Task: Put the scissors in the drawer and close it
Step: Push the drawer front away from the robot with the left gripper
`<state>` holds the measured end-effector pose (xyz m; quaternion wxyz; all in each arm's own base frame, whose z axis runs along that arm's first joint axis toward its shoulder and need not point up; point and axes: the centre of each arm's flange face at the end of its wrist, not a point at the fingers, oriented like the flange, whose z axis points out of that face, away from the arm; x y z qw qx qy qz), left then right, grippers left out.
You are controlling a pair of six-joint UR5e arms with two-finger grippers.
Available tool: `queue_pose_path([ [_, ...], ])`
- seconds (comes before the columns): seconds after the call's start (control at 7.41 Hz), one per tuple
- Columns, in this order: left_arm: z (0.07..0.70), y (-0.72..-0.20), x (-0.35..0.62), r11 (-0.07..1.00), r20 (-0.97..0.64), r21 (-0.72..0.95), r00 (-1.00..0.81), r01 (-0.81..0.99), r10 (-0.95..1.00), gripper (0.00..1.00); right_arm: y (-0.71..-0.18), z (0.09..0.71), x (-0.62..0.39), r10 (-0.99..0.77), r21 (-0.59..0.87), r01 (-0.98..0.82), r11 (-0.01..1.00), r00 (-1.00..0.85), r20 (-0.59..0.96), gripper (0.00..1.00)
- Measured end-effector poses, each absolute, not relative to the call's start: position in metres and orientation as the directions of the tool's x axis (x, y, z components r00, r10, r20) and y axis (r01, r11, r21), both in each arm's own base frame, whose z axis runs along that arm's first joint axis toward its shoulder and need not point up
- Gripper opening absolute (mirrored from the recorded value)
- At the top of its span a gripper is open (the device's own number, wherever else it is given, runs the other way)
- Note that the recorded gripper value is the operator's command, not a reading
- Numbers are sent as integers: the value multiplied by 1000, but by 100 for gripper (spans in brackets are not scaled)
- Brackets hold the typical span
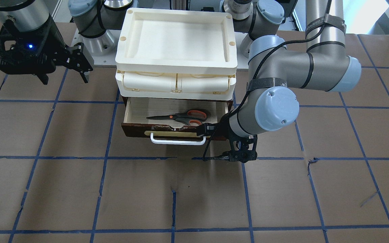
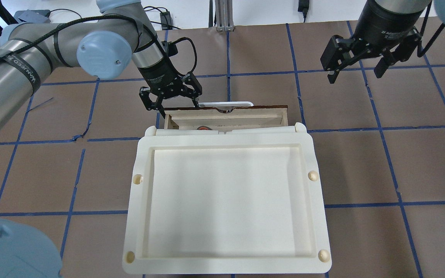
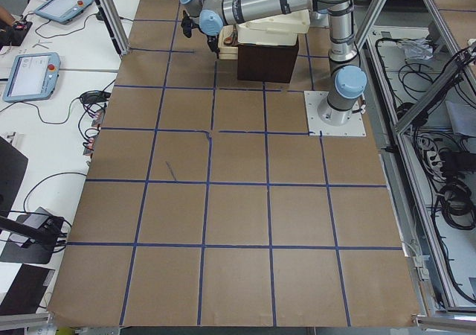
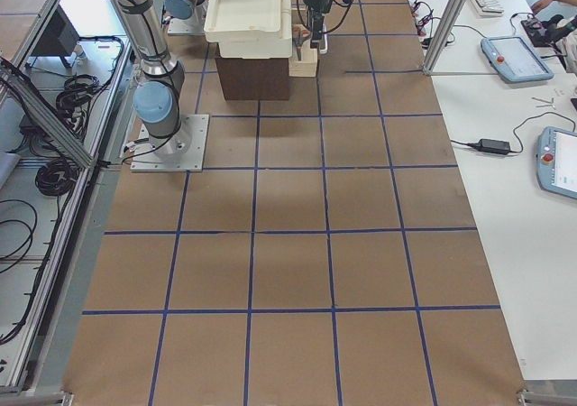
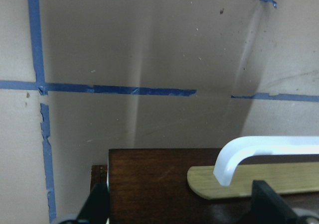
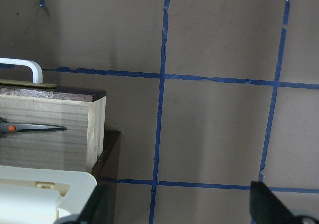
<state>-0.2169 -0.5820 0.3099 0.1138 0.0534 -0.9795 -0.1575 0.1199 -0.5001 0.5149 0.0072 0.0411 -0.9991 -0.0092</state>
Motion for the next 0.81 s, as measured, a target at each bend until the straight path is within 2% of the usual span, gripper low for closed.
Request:
queue_pose_path([
  [0.81, 312, -556, -215, 935, 194, 349, -971, -62, -137, 100, -500, 515, 120, -83, 20, -83, 996, -996, 13, 100],
])
